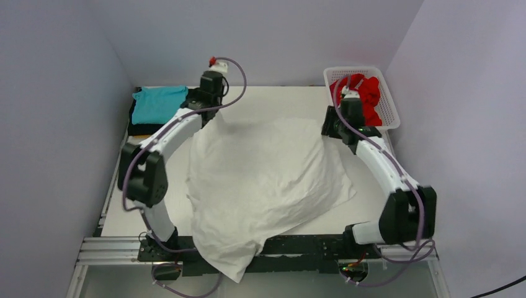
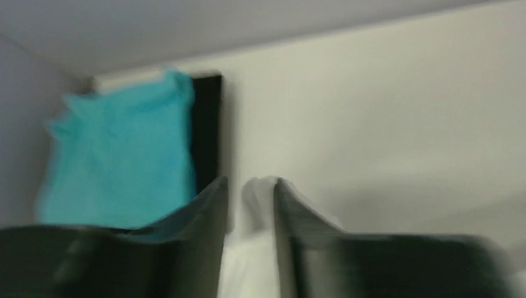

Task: Fold and stack the t-shirts
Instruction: Flatten out the tshirt

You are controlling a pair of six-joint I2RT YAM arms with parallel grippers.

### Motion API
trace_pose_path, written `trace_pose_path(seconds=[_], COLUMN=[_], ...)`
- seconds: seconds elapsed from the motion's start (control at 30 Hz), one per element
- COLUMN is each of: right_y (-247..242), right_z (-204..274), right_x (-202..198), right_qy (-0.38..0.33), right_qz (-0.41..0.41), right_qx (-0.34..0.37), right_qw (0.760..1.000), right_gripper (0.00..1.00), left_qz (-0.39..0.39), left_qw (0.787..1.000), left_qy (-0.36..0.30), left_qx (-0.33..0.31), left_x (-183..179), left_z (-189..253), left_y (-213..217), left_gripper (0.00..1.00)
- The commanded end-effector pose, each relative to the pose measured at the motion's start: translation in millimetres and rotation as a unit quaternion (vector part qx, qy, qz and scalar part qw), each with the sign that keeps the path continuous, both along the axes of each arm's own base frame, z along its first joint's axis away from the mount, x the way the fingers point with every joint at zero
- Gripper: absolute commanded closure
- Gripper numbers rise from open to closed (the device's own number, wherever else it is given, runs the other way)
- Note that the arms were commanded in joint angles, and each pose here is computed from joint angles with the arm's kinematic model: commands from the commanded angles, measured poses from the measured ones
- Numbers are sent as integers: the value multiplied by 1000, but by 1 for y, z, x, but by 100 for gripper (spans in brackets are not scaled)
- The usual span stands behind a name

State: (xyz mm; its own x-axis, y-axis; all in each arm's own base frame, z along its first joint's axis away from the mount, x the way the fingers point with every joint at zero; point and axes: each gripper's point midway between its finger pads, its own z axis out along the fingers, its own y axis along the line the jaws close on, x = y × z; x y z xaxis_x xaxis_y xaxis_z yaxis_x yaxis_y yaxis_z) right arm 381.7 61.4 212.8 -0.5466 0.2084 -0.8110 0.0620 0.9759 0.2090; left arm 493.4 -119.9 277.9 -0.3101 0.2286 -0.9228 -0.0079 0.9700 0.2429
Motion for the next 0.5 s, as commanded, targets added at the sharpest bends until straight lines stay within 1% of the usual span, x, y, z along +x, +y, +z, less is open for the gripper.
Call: trace_pose_path(seconds=[0.0, 0.03, 0.07, 0.17, 0.27, 0.37, 0.4, 0.43, 0.47], right_y=[3, 3, 3, 0, 2, 7, 9, 12, 15], right_z=[-40, -53, -62, -75, -58, -39, -28, -27, -23], right_x=[46, 53, 58, 61, 54, 40, 33, 25, 17], right_qy=[-22, -9, 3, 35, 15, -17, -34, -37, -41], right_qz=[1, 4, 7, 2, 0, 3, 9, 14, 19], right_qx=[-4, -13, -20, -40, -34, -7, 6, 19, 31], right_qw=[1000, 1000, 1000, 999, 999, 1000, 999, 999, 998], right_gripper=[25, 9, 2, 0, 0, 0, 0, 0, 0], left_qz=[25, 36, 46, 60, 41, 22, 13, 3, -12], left_qw=[996, 994, 993, 991, 990, 986, 984, 981, 979], left_qy=[48, 78, 94, 100, 92, 89, 88, 98, 87], left_qx=[-72, -64, -61, -70, -96, -139, -154, -165, -183], left_x=[34, 37, 40, 44, 32, 9, -2, -17, -33], left_z=[-53, -71, -78, -78, -63, -46, -42, -49, -36], left_y=[-20, -21, -21, -21, -26, -31, -33, -34, -35], left_gripper=[32, 6, 1, 1, 1, 1, 0, 1, 1])
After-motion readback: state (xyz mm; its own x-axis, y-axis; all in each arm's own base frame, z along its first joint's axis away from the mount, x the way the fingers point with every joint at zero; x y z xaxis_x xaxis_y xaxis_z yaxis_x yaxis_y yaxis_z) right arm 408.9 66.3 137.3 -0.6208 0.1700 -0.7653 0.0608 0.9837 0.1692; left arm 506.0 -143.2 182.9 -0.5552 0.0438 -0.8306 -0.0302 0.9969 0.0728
